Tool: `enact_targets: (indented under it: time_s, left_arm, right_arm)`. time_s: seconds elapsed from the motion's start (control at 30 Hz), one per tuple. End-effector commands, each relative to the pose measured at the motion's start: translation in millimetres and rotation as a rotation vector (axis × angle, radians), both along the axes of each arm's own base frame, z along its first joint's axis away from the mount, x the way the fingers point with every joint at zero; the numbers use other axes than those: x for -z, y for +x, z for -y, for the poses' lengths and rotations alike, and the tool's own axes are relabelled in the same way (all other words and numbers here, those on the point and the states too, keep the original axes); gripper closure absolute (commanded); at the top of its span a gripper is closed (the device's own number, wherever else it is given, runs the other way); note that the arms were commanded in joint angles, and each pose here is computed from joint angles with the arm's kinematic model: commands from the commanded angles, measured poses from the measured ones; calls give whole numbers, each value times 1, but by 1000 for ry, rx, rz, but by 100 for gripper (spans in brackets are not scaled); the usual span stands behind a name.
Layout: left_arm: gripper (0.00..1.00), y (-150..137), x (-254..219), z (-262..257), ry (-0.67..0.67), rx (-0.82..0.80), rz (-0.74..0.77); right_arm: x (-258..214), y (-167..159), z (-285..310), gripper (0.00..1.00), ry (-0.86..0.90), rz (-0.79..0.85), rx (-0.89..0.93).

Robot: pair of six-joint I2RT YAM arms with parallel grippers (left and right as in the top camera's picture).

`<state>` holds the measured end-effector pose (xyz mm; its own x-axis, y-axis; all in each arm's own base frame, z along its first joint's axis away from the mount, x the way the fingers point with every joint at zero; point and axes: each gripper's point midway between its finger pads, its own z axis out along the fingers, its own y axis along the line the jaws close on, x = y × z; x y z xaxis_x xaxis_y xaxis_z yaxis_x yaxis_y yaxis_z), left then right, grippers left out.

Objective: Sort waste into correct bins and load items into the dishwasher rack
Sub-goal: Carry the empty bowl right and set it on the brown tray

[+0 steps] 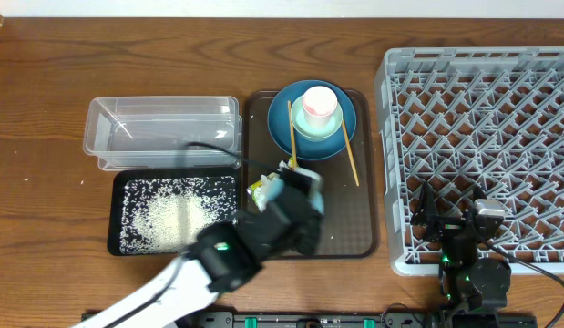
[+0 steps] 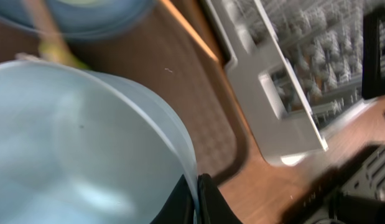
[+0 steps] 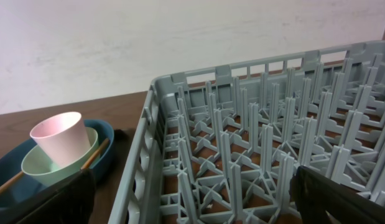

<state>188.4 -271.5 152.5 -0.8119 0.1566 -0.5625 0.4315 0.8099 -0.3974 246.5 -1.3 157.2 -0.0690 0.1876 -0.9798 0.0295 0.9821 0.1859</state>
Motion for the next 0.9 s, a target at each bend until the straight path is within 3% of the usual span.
enact_targets:
  time_s: [0.0, 0.37, 0.43, 0.5, 0.57, 0.77, 0.87]
  left_arm:
    - [94, -13, 17, 26, 27, 61, -16]
    - [92, -19, 66, 60, 87, 122, -49]
    - [83, -19, 67, 61, 87, 122, -49]
    - [60, -18, 67, 61, 86, 125, -45]
    - [46, -18, 66, 61, 88, 131, -39]
    - [41, -17, 54, 62, 69, 147, -4]
    - [42, -17, 35, 60, 69, 222, 83]
  right_arm:
    - [0, 0, 2, 1, -5, 1, 8]
    - [0, 0, 2, 1, -5, 1, 8]
    - [0, 0, 2, 1, -5, 1, 8]
    - [0, 0, 2, 1, -5, 1, 8]
    - [0, 0, 2, 1, -5, 1, 8]
    - [0, 0, 2, 1, -5, 1, 8]
    - [0, 0, 2, 1, -5, 1, 8]
